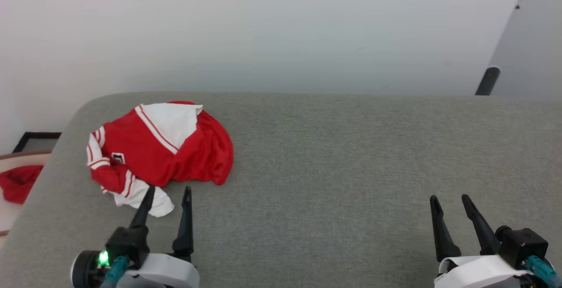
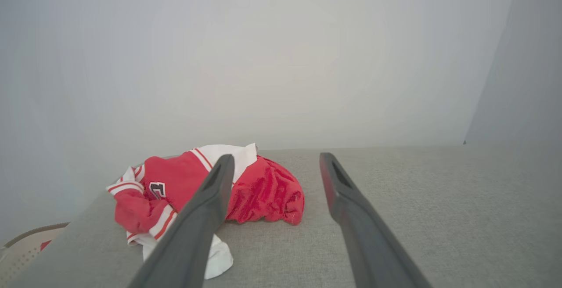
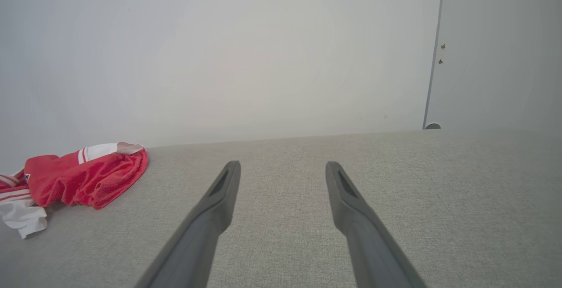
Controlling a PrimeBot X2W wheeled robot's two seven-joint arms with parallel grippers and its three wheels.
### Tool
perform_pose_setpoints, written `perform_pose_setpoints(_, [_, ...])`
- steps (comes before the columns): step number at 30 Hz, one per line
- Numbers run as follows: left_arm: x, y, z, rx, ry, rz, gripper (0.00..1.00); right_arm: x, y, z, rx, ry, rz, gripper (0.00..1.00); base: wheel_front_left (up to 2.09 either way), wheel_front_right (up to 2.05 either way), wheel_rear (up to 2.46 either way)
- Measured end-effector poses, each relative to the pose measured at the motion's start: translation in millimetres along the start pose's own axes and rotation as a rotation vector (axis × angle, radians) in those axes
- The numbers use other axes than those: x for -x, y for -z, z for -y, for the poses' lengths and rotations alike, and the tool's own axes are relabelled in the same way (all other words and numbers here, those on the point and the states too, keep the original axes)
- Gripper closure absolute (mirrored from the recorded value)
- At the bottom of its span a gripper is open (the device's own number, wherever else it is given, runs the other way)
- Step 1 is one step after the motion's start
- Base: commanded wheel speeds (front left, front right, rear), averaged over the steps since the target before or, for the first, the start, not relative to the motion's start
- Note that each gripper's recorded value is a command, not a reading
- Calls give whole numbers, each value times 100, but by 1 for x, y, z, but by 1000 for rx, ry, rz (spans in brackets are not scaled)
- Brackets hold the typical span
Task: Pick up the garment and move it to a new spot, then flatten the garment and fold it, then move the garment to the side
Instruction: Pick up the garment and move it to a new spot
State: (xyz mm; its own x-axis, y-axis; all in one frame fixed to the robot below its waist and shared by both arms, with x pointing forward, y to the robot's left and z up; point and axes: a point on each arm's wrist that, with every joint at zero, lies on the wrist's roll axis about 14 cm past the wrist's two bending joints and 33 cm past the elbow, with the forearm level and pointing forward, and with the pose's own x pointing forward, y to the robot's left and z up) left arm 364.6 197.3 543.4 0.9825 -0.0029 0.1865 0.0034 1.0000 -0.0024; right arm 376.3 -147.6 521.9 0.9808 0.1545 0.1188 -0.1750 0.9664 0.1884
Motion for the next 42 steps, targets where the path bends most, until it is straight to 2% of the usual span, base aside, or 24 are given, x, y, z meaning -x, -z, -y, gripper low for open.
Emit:
perform_pose_setpoints(9, [17,-2,-48,-5,-137,0,0,-13,10,-38,-9,-113,-30,0,0,0,0])
perform_pose_setpoints(17, [48,-8,-92,-33,-266,4,0,-26,18,-88,-24,-255,-58,0,0,0,0])
perform_pose_setpoints(22, [66,-9,-108,-37,-319,1,0,-32,20,-116,-29,-331,-63,0,0,0,0])
perform_pose_setpoints(27, [74,-10,-115,-36,-345,2,0,-35,24,-127,-32,-362,-72,0,0,0,0])
perform_pose_setpoints(34, [44,-21,-113,-20,-286,29,0,-38,34,-118,-38,-338,-97,0,0,0,0])
perform_pose_setpoints(42, [-28,-55,-117,-17,-184,9,0,-53,39,-97,-43,-293,-98,0,0,0,0])
